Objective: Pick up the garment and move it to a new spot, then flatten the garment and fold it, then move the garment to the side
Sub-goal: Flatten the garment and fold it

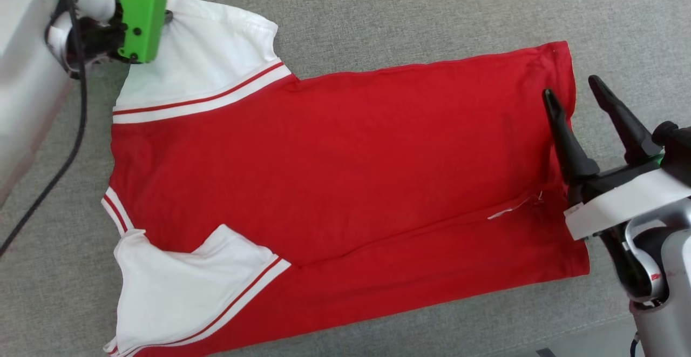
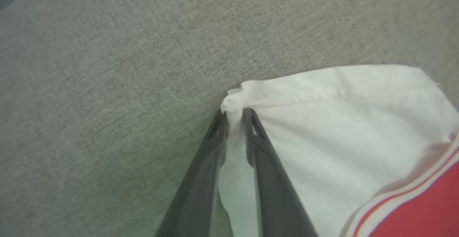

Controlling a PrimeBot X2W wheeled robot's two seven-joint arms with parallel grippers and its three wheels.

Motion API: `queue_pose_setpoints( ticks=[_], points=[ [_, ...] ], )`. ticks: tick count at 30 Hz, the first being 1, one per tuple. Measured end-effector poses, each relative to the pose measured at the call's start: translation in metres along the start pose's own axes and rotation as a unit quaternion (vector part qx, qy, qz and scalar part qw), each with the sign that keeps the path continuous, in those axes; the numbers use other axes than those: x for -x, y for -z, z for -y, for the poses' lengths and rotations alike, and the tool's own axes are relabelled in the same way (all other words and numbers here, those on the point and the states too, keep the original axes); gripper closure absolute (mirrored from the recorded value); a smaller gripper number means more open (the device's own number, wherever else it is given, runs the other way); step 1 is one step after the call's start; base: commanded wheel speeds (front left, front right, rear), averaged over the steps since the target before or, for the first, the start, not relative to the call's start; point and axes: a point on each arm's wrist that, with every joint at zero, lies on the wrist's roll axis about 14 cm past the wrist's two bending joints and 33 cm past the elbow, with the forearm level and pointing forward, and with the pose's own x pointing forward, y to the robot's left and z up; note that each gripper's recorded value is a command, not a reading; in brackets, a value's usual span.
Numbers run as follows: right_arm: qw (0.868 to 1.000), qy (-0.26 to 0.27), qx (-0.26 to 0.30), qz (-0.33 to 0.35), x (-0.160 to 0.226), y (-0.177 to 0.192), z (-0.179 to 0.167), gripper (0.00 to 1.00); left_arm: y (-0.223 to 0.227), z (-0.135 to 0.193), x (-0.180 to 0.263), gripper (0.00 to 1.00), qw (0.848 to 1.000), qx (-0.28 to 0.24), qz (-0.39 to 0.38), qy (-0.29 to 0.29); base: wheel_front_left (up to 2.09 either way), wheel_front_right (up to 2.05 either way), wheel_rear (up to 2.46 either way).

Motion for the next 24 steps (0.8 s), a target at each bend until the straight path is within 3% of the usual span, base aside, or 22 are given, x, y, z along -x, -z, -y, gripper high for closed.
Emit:
queue_pose_setpoints(
  ticks=[10,14,17,24],
  points=[
    [0.999,-0.001,0.051,0.019,-0.011,-0.051,0.025,0.00,-0.015,0.029,0.035,1.00,0.995,-0.038,0.095,0.016,0.00,0.00,0.00],
    [0.998,-0.005,0.055,-0.035,-0.013,-0.054,0.038,0.00,-0.018,0.042,0.057,1.00,0.989,-0.061,0.132,0.020,0.00,0.00,0.00],
    [0.992,-0.024,0.050,-0.115,-0.013,-0.043,0.038,0.00,-0.015,0.047,0.074,1.00,0.986,-0.075,0.150,0.018,0.00,0.00,0.00],
    [0.958,-0.051,0.056,-0.277,-0.011,-0.018,0.040,0.00,-0.009,0.049,0.102,1.00,0.979,-0.088,0.182,0.009,0.00,0.00,0.00]
  ],
)
